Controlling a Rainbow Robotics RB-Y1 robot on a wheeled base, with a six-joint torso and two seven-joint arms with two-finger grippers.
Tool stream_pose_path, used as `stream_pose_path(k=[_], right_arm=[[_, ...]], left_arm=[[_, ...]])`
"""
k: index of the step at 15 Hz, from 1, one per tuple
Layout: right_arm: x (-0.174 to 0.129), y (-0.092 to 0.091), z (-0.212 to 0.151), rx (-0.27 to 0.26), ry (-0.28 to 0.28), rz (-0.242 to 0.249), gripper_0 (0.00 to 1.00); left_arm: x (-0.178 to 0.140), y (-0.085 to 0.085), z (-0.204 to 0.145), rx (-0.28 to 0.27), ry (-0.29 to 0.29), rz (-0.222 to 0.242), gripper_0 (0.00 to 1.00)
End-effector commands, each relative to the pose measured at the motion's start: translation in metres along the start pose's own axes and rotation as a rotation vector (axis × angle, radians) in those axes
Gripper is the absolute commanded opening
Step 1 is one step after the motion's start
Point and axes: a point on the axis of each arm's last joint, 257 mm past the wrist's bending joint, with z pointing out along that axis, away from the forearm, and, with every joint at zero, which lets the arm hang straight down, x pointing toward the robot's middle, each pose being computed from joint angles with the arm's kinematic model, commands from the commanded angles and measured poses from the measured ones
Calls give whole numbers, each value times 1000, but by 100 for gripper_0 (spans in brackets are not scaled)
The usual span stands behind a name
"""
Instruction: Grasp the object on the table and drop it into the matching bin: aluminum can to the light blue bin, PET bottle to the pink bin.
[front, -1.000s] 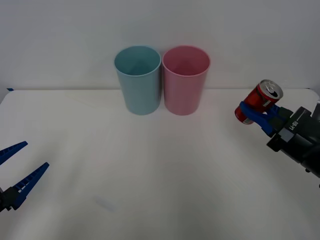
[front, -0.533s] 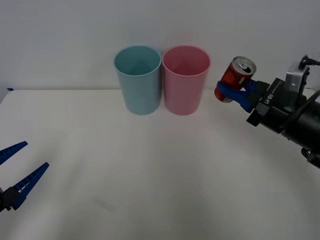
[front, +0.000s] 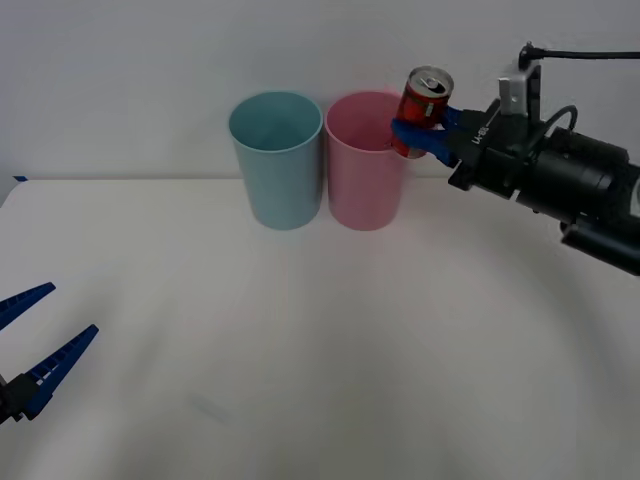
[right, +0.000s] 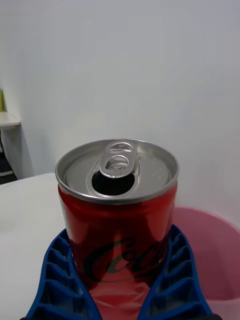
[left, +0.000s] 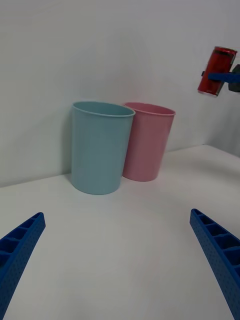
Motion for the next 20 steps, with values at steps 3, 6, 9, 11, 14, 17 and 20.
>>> stream_pose_path(k=[3, 6, 9, 11, 14, 17, 20], right_arm=[[-12, -17, 53, -2, 13, 48, 0], [-15, -32, 89, 17, 23, 66, 0], [-12, -43, 127, 64, 31, 95, 0], [-13, -45, 154, 112, 26, 103, 0], [-9, -33, 188, 138, 32, 113, 0], [-4, -23, 214, 183, 36, 122, 0], [0, -24, 226, 252, 29, 108, 0]], left_arm=[[0, 0, 0, 0, 0, 0, 100], [0, 0, 0, 0, 0, 0, 100], [0, 0, 0, 0, 0, 0, 100], [0, 0, 0, 0, 0, 0, 100], [0, 0, 0, 0, 0, 0, 100], [0, 0, 0, 0, 0, 0, 100], [0, 0, 0, 0, 0, 0, 100]])
